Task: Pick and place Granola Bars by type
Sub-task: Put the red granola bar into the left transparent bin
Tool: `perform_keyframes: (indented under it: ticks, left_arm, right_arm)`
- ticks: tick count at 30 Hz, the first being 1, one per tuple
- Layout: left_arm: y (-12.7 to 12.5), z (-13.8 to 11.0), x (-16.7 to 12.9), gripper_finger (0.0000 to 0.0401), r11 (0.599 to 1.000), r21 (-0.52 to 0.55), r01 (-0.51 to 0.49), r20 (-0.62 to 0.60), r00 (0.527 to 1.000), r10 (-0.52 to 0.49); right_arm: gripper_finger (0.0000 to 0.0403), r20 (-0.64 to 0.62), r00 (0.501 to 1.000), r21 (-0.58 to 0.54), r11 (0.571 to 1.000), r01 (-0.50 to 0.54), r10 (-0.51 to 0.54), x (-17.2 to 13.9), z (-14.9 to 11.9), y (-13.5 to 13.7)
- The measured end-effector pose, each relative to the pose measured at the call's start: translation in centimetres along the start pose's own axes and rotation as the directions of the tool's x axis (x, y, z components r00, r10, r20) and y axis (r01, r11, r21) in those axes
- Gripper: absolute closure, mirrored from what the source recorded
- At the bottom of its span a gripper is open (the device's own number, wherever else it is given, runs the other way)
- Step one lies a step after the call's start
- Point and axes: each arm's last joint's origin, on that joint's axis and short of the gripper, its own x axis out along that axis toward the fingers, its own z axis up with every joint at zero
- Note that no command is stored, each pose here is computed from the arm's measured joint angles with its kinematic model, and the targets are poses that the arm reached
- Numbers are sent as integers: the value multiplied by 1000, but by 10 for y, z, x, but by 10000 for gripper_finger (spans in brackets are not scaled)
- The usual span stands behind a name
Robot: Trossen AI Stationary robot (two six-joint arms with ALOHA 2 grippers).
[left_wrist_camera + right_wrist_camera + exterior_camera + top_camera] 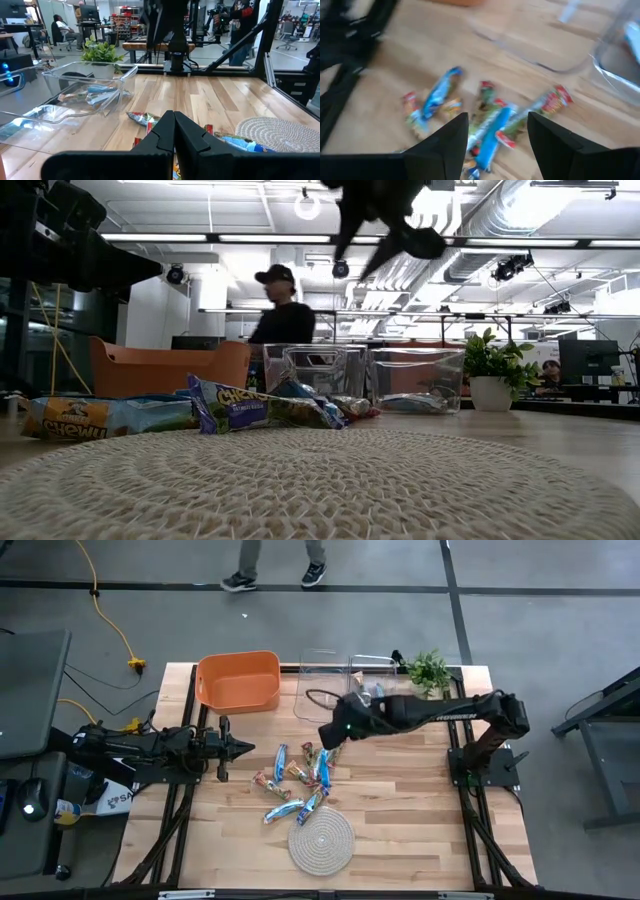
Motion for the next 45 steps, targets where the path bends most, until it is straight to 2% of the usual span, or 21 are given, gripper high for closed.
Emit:
perform_keyframes:
  ticks: [3, 6, 9, 14, 17, 19, 27, 30, 35, 39, 45]
  left_arm:
    - [0, 0, 0, 401, 1000, 0, 0, 1, 1000, 0]
    - [0, 0, 0, 401, 1000, 0, 0, 1, 1000, 0]
    - [0, 0, 0, 401, 1000, 0, 0, 0, 1000, 0]
    - [0, 0, 0, 401, 1000, 0, 0, 0, 1000, 0]
    - [0, 0, 0, 401, 1000, 0, 0, 0, 1000, 0]
    - [0, 0, 0, 401, 1000, 0, 0, 0, 1000, 0]
    - [0, 0, 0, 401, 1000, 0, -1, 0, 1000, 1]
    - [0, 0, 0, 401, 1000, 0, 0, 0, 1000, 0]
    - [0, 0, 0, 401, 1000, 0, -1, 0, 1000, 1]
    - [0, 0, 0, 401, 1000, 0, -1, 0, 1000, 1]
    - [0, 0, 0, 401, 1000, 0, 0, 0, 1000, 0]
  right_arm:
    - [215, 56, 996, 72, 995, 64, -68, 16, -16, -10]
    - [215, 105, 993, 149, 988, 32, -48, 34, -28, -18]
    - [215, 97, 995, 219, 974, -52, 32, 51, -37, -26]
    - [215, 63, 973, 319, 919, -231, 223, 74, -50, -40]
    - [215, 71, 972, 391, 890, -233, 224, 83, -57, -53]
    - [215, 88, 977, 412, 886, -211, 192, 86, -59, -58]
    - [215, 41, 988, 381, 912, -151, 147, 85, -58, -61]
    - [215, -10, 994, 302, 948, -103, 111, 81, -54, -58]
    - [215, -14, 999, 131, 991, -29, 31, 59, -34, -39]
    - [215, -42, 995, 88, 992, 96, -93, 40, -16, -36]
    - [215, -110, 975, 64, 977, 202, -195, 19, 3, -37]
